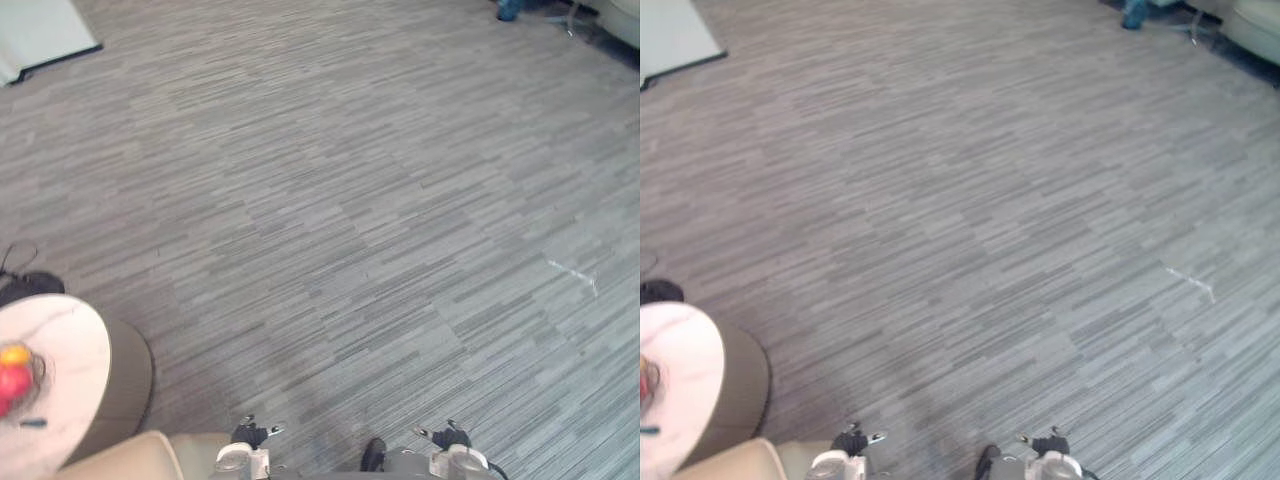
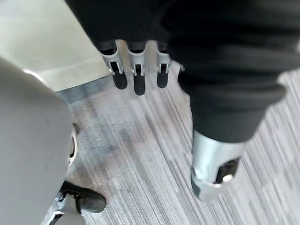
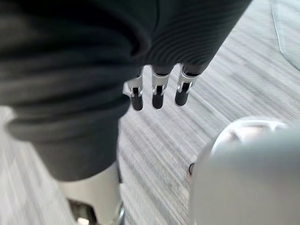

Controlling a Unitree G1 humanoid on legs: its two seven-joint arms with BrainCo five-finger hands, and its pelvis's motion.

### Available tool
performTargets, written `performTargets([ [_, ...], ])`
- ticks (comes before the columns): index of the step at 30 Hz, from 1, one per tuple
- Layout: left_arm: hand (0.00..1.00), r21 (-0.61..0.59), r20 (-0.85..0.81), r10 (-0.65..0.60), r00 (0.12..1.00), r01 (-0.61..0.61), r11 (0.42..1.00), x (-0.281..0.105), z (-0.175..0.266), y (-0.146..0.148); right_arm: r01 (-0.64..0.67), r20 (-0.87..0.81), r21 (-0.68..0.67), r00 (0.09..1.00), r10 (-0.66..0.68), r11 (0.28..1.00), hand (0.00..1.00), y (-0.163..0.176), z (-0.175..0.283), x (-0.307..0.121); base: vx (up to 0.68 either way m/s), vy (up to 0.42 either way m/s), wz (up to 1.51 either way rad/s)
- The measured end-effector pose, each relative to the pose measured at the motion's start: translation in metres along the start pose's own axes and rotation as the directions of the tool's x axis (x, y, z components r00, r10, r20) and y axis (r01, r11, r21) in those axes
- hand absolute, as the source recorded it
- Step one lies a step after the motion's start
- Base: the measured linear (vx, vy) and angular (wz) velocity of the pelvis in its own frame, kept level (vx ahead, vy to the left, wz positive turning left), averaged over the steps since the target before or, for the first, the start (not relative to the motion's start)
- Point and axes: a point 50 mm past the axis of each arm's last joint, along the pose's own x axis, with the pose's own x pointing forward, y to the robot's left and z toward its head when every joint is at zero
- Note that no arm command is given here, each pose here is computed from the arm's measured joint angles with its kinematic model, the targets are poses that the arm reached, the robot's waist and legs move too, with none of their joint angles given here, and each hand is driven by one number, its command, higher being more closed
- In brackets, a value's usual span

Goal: Pick up cushions and gather them together orderly.

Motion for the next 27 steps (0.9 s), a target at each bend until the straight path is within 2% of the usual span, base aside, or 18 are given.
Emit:
performTargets([
  [8,0.00,-0.032,0.090,0.018,0.996,-0.015,0.999,-0.001,0.016,0.003,-0.001,0.020,0.069,1.000,-0.001,0.998,0.00,0.010,0.007,-0.002,0.15,0.157,-1.25],
  [17,0.00,-0.058,0.061,0.044,0.997,-0.040,0.997,-0.002,0.007,0.012,0.003,-0.004,0.091,1.000,-0.003,0.996,0.00,0.012,-0.004,-0.005,0.36,0.240,-1.00],
  [21,0.00,0.008,0.045,0.012,0.999,-0.012,1.000,-0.002,0.006,0.005,0.005,0.049,0.086,0.999,-0.010,0.996,0.00,0.007,0.013,-0.002,0.43,0.070,-0.35],
  [27,0.00,0.065,0.039,0.019,0.999,-0.022,0.998,0.000,0.007,0.013,-0.010,0.098,0.068,0.995,0.003,0.998,0.00,0.011,0.029,0.000,0.47,-0.103,-0.18],
])
